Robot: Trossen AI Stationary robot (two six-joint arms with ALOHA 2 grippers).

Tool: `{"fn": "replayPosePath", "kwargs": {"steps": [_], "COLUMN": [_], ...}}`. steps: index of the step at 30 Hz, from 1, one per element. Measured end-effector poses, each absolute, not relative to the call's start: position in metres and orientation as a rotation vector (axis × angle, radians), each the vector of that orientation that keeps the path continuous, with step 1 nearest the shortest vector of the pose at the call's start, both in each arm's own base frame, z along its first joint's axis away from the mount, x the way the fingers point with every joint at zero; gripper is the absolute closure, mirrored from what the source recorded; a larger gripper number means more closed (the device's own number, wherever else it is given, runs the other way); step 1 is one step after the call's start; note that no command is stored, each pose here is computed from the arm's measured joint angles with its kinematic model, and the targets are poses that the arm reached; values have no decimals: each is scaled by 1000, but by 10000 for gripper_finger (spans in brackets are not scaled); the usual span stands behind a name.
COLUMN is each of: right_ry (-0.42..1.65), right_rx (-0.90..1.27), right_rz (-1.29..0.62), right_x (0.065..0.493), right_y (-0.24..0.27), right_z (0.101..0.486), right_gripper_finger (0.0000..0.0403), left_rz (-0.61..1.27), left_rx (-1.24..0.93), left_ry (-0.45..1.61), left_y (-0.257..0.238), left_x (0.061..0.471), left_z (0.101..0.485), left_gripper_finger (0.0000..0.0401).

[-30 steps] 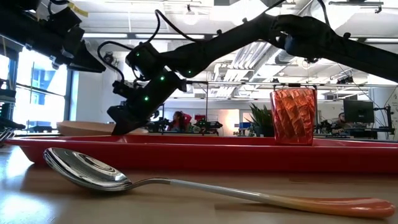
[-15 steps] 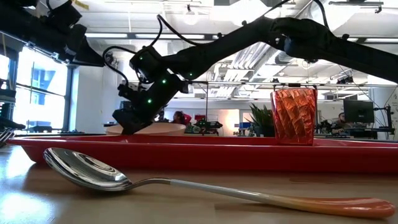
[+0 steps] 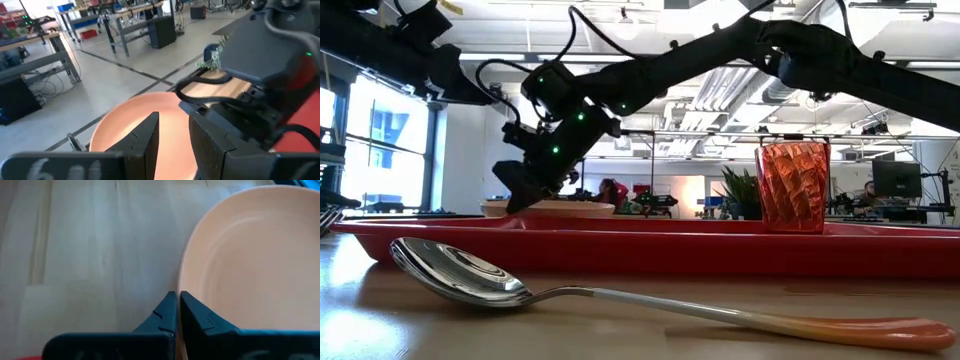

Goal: Pick and place plate/cup/fork/spoon on tray
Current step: Put the orange plate on the red serving tray at the bottom left of the red glass

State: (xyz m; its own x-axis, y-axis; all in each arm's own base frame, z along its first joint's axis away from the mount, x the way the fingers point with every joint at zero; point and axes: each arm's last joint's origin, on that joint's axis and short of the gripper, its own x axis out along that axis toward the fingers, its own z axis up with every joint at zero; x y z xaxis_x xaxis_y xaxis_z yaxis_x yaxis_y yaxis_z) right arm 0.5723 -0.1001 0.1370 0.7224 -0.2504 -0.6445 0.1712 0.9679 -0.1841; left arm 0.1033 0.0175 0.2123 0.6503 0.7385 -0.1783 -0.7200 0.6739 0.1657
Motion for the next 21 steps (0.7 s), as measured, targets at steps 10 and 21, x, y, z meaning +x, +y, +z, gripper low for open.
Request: {"fn": "replayPosePath", "kwargs": {"steps": [10, 21], "right_ry": [730, 821], "right_rx": [-267, -359], "right_rz": [-351, -344], "right_x": [572, 561], "right_y": [-77, -13], "right_z": [160, 182], "right_gripper_finger": [402, 403], "left_rz": [829, 778], "left_rx": [62, 27], "left_ry": [197, 208], "left_y": [17, 16], "left_x": [104, 104], "left_z": [216, 214], "left_gripper_finger": [304, 304]}}
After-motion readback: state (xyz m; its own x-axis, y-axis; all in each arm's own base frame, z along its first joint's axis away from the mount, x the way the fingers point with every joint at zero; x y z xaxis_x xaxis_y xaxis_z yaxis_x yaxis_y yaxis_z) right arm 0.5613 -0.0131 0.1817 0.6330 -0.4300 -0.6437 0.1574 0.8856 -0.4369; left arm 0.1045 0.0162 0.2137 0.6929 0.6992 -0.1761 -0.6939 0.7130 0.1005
